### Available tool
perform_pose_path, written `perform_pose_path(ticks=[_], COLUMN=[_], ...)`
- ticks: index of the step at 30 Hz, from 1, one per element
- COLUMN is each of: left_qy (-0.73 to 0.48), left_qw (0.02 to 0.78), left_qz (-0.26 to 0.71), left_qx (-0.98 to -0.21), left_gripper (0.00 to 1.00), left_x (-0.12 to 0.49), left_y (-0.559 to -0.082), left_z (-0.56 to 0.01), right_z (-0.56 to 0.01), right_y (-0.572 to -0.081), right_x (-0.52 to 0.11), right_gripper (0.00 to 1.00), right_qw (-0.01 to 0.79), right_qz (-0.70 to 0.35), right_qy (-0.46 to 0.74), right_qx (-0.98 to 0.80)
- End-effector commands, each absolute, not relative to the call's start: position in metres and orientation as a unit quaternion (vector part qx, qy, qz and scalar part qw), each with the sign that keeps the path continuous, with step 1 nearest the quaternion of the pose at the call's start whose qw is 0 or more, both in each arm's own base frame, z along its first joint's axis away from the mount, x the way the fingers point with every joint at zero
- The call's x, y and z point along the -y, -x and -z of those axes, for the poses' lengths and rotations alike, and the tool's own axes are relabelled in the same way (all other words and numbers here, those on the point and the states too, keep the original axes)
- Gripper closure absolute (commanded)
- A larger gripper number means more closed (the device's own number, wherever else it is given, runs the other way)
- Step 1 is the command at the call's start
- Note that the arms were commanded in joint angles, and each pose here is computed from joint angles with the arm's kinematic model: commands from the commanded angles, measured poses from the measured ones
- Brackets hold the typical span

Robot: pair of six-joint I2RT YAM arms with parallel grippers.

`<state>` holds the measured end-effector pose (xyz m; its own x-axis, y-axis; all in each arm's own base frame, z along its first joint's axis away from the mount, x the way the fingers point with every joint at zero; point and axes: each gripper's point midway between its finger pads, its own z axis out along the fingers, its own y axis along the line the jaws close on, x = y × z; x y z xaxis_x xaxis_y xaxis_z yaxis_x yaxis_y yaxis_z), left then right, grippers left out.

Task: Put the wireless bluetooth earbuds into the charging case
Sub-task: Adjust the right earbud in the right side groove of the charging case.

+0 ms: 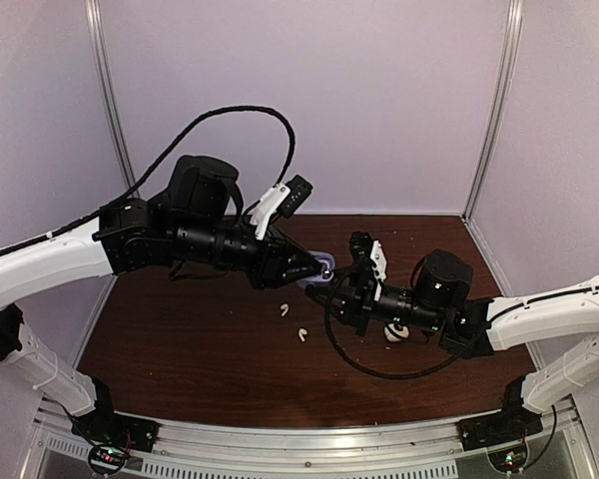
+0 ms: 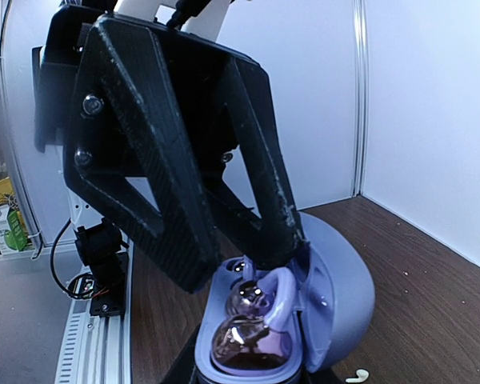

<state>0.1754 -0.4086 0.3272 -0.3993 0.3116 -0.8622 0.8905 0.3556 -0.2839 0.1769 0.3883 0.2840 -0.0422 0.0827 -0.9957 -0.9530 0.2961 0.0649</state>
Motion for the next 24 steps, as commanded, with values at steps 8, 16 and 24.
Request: perform_pose_path(ticks=[8,16,24], left_qy=[-0.416,-0.45,-0.54], left_qw=[0.4,0.443,0.44], left_qz=[0.39,0.362,0.346], left_qx=[-0.717,-0.685,-0.628], left_gripper=[0.62,0.5,0.62], left_x=[0.402,0.384,0.371], left_y=[-0.179,-0.174,-0.148], left_z=[-0.344,-0.361,-0.358], right_z=[-0.3,-0.297,-0.293], right_y=[-0.168,-0.16,-0.129], right_x=[-0.39,-0.394,-0.398], right_gripper=[1.0,1.0,1.0], right_qw=[0.571,0.55,0.477], right_qz=[-0.47,-0.483,-0.534], right_qy=[0.394,0.413,0.469], right_qx=[-0.546,-0.543,-0.517])
